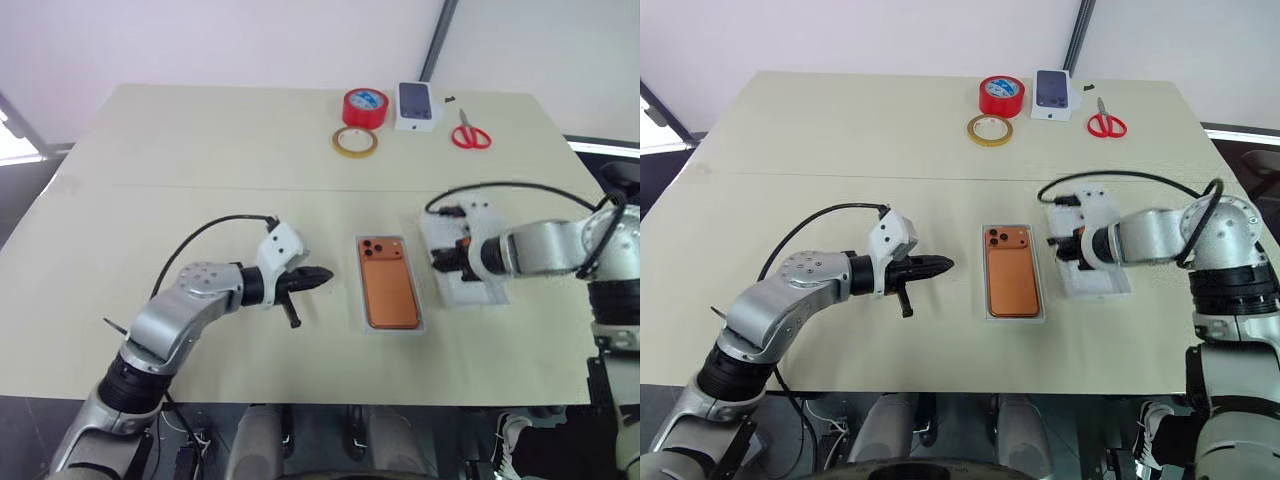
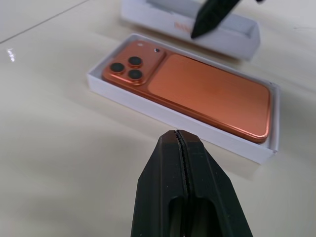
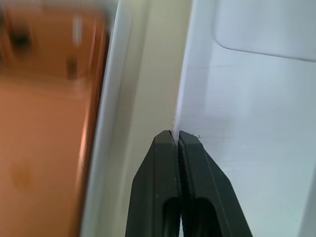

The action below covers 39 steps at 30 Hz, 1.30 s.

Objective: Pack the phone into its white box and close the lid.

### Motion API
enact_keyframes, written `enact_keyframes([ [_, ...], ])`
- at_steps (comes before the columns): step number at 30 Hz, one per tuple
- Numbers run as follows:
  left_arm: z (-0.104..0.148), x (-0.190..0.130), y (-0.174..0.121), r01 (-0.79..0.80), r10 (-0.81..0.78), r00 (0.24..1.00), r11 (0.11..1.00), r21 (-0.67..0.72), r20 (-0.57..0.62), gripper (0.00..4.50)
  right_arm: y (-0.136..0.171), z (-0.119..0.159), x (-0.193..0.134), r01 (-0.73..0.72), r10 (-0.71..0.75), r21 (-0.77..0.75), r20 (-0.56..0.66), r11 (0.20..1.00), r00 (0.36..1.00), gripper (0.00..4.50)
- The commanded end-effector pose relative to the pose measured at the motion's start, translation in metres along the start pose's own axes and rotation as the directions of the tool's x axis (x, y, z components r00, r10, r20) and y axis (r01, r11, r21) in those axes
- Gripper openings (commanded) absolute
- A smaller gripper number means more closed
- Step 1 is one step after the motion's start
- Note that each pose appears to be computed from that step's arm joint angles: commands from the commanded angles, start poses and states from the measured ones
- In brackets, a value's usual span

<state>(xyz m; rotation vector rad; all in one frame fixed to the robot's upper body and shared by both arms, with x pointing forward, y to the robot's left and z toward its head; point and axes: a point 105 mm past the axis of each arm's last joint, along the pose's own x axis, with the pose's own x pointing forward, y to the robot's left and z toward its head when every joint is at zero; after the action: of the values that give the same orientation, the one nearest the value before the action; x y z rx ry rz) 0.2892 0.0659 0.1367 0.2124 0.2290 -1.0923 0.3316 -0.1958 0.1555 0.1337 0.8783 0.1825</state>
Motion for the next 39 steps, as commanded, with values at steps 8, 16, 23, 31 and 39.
enact_keyframes([
  [8,0.002,-0.041,0.055,-0.258,0.263,0.963,0.963,-0.075,0.061,0.00,0.126,0.066,-0.052,-0.634,0.565,0.083,0.377,0.769,0.734,0.05],
  [16,0.008,-0.050,0.061,-0.270,0.274,0.959,0.961,-0.054,0.071,0.00,0.191,0.007,-0.041,-0.790,0.699,0.251,0.370,0.559,0.612,0.05],
  [23,0.006,-0.033,0.032,-0.137,0.138,0.989,0.990,-0.036,0.052,0.00,0.163,-0.041,-0.009,-0.737,0.702,0.262,0.229,0.623,0.674,0.05],
  [31,0.006,-0.015,0.006,0.006,-0.003,0.999,0.999,-0.050,0.052,0.00,0.133,-0.049,-0.007,-0.751,0.745,0.159,0.110,0.641,0.658,1.44],
  [39,0.008,0.013,-0.011,0.090,-0.087,0.994,0.994,-0.058,0.060,0.00,0.100,-0.015,-0.042,-0.649,0.663,-0.150,0.069,0.746,0.745,4.47],
])
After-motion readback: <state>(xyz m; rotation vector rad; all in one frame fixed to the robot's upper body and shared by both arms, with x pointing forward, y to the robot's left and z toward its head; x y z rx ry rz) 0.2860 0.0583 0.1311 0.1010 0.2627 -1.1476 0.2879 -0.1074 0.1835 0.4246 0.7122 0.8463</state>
